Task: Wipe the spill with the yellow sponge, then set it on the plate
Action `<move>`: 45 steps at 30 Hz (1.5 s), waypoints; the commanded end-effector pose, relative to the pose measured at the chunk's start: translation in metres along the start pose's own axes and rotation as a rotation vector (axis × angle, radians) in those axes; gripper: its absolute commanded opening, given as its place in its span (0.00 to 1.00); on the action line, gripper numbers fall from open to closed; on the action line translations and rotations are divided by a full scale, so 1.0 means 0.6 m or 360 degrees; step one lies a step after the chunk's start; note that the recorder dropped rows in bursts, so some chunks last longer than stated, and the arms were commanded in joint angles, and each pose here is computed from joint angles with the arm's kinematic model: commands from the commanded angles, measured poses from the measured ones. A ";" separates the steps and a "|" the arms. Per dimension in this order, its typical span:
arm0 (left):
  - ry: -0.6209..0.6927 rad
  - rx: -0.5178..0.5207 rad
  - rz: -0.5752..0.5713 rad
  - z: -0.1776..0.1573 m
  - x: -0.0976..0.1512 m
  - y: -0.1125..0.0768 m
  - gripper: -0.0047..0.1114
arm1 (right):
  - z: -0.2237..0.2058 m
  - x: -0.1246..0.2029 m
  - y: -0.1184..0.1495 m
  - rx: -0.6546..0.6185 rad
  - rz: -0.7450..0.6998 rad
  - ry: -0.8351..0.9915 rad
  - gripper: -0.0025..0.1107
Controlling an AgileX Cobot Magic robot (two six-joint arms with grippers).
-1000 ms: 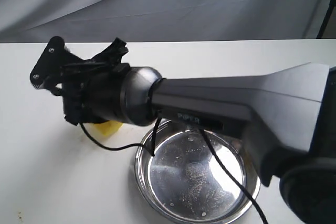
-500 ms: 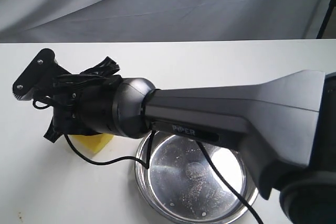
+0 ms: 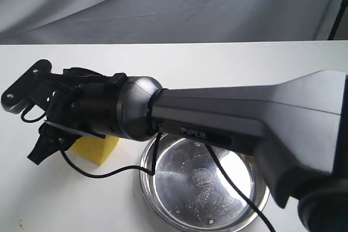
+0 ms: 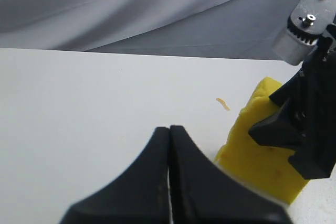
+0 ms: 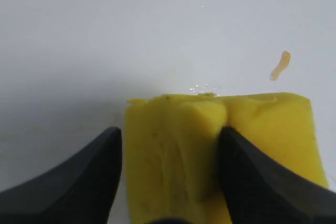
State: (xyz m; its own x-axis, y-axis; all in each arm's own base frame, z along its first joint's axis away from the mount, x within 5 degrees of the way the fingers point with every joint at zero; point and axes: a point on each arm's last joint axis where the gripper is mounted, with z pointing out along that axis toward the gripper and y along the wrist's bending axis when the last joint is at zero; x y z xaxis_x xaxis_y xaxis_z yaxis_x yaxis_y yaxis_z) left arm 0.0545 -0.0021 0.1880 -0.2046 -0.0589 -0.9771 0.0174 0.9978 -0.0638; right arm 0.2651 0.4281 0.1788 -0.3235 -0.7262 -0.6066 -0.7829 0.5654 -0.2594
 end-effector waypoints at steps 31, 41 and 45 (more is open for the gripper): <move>-0.0010 0.0012 -0.0024 0.000 0.001 -0.001 0.04 | -0.039 0.003 0.115 -0.0847 0.0236 0.0136 0.60; -0.0130 0.0014 -0.0025 0.000 -0.010 -0.001 0.04 | -0.098 -0.032 0.050 -0.0551 -0.0082 -0.0038 0.59; -0.0130 0.0014 -0.0025 0.000 -0.010 -0.001 0.04 | -0.048 0.002 0.002 -0.0445 0.0032 0.0189 0.59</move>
State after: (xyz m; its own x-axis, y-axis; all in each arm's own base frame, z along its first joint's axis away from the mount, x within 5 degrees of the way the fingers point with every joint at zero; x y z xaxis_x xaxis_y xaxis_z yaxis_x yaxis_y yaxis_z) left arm 0.0556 -0.0019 0.1945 -0.1338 -0.0610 -0.9891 0.0188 0.9978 -0.0640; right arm 0.2341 0.4250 0.2136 -0.3460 -0.7528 -0.5600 -0.9050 0.4253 -0.0125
